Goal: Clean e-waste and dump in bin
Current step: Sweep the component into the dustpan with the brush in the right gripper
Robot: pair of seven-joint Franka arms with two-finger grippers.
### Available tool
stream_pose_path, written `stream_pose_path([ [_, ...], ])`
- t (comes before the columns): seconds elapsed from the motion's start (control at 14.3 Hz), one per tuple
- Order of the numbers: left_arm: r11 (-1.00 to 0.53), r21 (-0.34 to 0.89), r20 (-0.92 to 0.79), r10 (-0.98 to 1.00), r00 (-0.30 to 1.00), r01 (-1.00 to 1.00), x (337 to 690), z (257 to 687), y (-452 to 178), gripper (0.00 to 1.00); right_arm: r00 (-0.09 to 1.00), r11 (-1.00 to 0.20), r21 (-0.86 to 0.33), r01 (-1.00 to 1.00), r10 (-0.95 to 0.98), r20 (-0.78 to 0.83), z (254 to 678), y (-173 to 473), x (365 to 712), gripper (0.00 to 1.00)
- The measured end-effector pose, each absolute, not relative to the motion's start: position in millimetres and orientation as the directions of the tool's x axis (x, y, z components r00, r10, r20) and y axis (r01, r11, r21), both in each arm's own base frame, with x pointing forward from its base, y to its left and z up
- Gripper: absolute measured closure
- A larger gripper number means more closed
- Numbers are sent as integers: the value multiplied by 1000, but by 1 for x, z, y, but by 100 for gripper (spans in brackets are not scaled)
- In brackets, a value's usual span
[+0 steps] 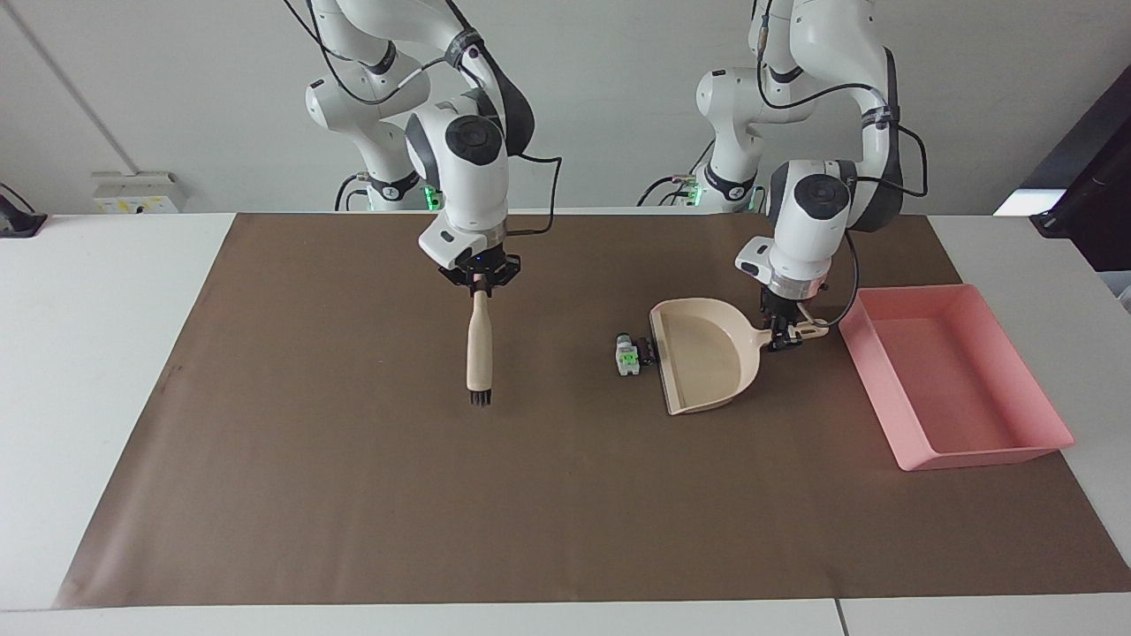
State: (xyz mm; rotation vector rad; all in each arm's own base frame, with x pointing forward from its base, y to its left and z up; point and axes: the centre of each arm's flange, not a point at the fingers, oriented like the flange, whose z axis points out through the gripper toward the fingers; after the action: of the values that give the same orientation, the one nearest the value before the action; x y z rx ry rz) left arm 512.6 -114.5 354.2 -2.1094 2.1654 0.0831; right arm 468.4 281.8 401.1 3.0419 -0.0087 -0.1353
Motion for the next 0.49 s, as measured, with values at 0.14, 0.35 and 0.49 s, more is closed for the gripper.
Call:
stream_pose_path([
  [0.14, 14, -11, -139, -990, -12, -1000, 519, 371, -112, 67, 994, -992, 125, -36, -49, -101, 397, 325, 462, 74],
  [0.35, 42, 3, -213, -976, -42, -999, 527, 391, -108, 67, 992, -986, 157, -56, -73, -103, 378, 399, 449, 74],
  [0.49, 106, -9, -291, -952, -99, -994, 527, 392, -112, 67, 992, -984, 171, -50, -69, -108, 360, 425, 440, 74],
])
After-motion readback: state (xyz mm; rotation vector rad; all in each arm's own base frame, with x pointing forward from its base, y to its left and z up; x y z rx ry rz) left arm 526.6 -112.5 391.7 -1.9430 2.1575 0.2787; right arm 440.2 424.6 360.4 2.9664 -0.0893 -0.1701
